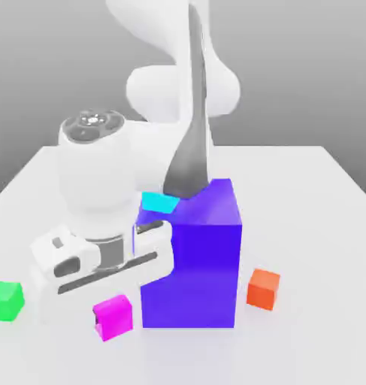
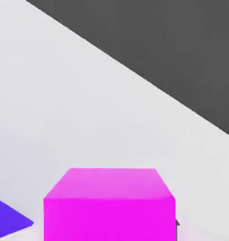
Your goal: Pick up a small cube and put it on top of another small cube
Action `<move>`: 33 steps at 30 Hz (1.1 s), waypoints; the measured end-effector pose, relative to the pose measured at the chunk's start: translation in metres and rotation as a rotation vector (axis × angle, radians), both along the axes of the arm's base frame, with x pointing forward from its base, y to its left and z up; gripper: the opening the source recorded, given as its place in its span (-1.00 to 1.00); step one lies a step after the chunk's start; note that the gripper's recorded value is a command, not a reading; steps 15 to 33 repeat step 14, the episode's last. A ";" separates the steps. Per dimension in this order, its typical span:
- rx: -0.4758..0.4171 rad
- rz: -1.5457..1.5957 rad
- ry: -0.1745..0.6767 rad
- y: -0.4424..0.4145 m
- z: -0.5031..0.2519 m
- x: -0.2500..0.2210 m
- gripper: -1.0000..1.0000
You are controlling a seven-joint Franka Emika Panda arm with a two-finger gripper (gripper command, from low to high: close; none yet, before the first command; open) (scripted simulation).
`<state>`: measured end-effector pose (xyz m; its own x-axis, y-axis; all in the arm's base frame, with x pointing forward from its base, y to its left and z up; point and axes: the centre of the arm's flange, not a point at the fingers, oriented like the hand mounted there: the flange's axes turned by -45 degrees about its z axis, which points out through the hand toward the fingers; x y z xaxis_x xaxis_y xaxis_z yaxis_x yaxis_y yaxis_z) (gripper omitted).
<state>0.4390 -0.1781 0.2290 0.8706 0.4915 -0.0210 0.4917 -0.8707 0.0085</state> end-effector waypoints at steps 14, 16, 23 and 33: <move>0.016 -0.216 -0.016 -0.156 -0.044 -0.101 1.00; 0.016 -0.216 -0.016 -0.156 -0.044 -0.101 1.00; 0.016 -0.216 -0.016 -0.156 -0.044 -0.101 1.00; 0.016 -0.216 -0.016 -0.156 -0.044 -0.101 1.00</move>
